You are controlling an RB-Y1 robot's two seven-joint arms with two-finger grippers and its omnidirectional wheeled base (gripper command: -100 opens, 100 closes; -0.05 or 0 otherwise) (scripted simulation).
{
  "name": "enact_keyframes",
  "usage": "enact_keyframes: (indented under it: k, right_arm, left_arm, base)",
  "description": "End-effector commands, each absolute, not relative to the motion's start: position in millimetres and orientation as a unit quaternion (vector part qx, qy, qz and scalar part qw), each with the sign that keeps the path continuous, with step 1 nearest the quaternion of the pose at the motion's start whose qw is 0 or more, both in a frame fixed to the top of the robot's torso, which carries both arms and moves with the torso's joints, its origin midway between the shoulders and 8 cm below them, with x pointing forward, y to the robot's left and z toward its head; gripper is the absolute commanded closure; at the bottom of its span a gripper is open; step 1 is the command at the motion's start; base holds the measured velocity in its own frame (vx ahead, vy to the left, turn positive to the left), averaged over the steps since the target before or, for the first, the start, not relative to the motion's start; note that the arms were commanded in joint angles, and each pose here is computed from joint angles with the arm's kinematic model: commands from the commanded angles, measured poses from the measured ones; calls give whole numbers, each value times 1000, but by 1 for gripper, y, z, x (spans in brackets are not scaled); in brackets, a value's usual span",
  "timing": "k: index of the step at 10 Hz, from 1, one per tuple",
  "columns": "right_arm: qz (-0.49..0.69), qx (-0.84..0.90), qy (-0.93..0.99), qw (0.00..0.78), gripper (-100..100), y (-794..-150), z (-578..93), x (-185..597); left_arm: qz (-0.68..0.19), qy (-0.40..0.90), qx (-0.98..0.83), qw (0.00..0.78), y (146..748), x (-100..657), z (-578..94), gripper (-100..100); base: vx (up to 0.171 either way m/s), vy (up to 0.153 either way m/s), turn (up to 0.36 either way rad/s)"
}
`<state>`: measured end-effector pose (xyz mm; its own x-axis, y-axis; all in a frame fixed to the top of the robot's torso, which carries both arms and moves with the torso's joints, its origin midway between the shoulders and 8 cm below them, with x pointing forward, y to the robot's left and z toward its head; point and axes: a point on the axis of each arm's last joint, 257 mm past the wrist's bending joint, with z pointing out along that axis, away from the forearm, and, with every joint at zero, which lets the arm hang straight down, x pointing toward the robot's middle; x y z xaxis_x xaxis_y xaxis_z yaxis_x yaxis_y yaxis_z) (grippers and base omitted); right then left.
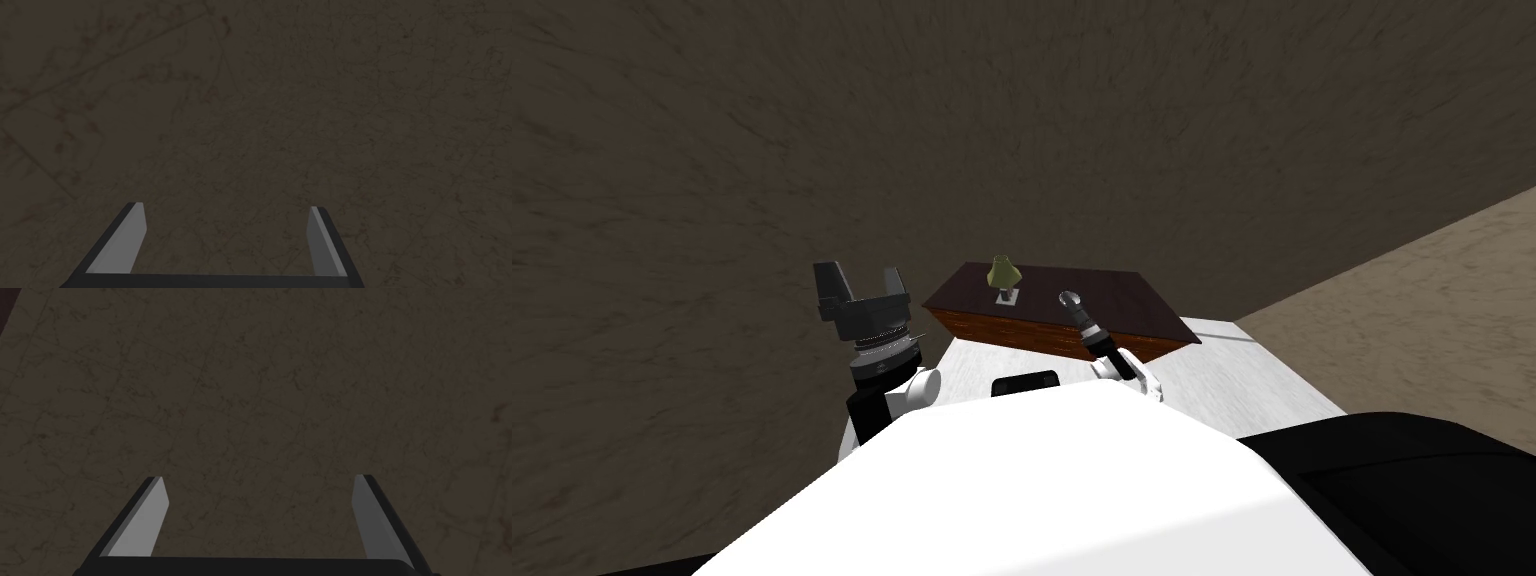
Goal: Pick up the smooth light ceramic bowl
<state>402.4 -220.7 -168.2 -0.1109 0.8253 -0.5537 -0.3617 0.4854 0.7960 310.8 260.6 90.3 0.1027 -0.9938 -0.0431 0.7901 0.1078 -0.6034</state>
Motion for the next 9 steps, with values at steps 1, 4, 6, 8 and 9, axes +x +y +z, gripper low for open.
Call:
enact_keyframes:
  k: [1,4,6,8,9]
  right_arm:
    - [431,171,627,625,-100,-219,-201,404]
    - [395,159,669,609,-100,-229,-242,403]
    - [364,139,701,597,-100,-237,-272,400]
    - [334,115,730,585,-100,-245,-298,396]
    - [331,117,733,583,-100,-248,-302,395]
  left_arm:
    - [-630,228,-223,708,261,311,90,0]
    - [-630,228,-223,708,261,311,90,0]
    - [-630,229,-223,708,261,311,90,0]
    - [-630,229,-223,708,261,311,90,0]
    - [-630,229,-223,708,261,311,90,0]
  base:
    - [19,92,123]
    - [14,63,66]
    - [15,60,78]
    - [34,46,89]
    - [14,15,-7]
